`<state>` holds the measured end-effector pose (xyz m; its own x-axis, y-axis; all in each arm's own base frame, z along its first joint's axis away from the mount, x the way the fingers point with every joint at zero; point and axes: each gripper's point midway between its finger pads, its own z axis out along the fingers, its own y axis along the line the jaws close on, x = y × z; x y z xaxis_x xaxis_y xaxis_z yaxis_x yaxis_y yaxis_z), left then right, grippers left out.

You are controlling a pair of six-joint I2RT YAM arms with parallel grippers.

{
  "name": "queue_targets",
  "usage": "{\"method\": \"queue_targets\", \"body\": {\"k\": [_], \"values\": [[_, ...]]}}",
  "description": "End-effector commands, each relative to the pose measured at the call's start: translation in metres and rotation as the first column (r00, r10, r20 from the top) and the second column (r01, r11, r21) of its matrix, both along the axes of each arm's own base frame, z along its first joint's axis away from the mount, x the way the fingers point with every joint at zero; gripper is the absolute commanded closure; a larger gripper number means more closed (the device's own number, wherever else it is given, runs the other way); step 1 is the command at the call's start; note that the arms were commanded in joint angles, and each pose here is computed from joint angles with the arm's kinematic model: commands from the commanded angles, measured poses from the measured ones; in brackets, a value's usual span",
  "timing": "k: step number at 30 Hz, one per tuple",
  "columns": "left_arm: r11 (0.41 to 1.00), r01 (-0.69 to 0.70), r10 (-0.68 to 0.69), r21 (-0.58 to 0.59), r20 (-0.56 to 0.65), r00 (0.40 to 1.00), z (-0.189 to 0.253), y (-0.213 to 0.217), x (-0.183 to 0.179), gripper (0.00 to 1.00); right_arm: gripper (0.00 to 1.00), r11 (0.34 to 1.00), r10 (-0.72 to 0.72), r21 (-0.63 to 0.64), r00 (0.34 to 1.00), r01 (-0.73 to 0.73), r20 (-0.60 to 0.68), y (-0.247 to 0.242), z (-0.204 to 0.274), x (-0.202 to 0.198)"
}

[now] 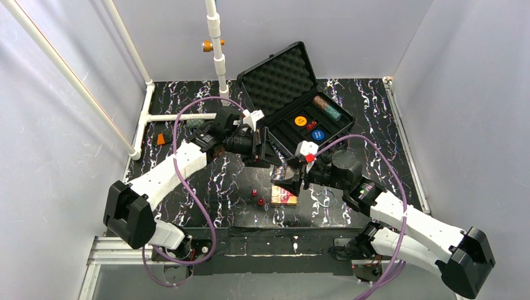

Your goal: Pack up texas hold em set

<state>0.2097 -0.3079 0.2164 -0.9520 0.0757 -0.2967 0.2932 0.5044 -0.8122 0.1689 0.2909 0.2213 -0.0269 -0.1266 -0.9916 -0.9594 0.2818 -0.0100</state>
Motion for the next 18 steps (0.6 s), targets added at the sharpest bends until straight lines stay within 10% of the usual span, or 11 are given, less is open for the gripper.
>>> {"method": "queue_targets", "body": {"k": [1,18], "values": [[0.998,0.041,-0.039,-0.056,0.046,0.998,0.025,-0.008,-0.004,0.34,0.99,0.988,-0.013,0.154,0.983,-0.016,0.185,0.004,0.057,0.004],[0.994,0.087,-0.085,-0.062,0.028,0.996,0.021,-0.016,-0.016,0.44,0.99,0.987,-0.099,0.149,0.971,0.067,0.219,-0.001,0.052,0.021]]}}
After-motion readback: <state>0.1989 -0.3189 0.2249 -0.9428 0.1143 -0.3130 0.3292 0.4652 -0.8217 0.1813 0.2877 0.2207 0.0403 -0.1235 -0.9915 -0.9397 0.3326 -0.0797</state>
